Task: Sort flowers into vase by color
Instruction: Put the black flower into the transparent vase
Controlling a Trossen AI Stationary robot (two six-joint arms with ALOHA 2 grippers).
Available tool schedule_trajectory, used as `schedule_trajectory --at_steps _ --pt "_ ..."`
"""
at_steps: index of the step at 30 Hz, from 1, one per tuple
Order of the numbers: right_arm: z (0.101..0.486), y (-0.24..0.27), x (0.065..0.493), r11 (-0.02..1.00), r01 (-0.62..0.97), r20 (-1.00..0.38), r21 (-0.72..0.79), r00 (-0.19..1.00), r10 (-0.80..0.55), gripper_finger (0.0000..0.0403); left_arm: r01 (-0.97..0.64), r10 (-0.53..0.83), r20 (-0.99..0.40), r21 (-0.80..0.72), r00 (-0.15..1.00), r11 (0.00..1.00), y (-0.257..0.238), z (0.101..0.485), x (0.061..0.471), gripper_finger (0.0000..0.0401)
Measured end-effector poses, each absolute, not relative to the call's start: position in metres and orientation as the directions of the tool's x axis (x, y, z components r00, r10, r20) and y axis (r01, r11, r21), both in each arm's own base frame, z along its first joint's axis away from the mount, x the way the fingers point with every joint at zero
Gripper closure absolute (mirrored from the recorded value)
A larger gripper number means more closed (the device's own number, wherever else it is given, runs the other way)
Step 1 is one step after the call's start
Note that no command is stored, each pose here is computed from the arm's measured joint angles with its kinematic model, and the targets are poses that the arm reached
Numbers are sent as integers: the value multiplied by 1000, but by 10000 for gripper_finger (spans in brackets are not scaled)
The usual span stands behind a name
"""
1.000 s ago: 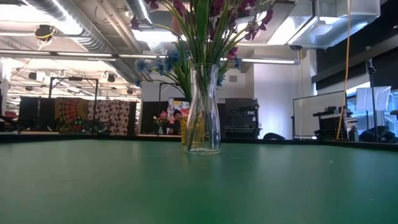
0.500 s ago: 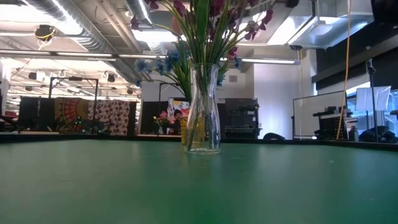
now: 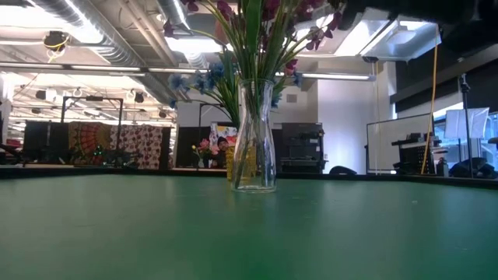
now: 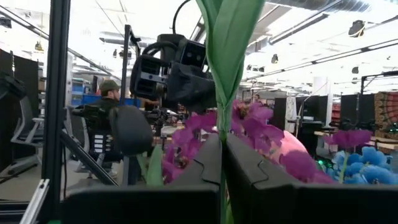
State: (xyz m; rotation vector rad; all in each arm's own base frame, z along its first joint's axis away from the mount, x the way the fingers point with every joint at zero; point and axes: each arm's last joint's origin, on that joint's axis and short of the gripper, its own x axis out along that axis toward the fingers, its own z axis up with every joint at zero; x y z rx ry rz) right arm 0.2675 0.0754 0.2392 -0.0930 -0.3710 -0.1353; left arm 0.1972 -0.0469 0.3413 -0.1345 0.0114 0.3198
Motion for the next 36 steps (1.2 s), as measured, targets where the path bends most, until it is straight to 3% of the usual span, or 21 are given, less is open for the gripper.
schedule_trajectory --at_steps 21,29,36 --pt "215 65 281 992 126 208 -4 970 -123 390 -316 313 -41 -124 949 941 -47 340 197 321" --pt "217 67 285 993 120 184 2 976 -118 307 -280 277 -41 -126 960 952 -48 340 197 321" --pt "226 73 308 991 112 -3 -68 994 -112 235 -280 277 -40 -130 960 951 -48 340 197 321"
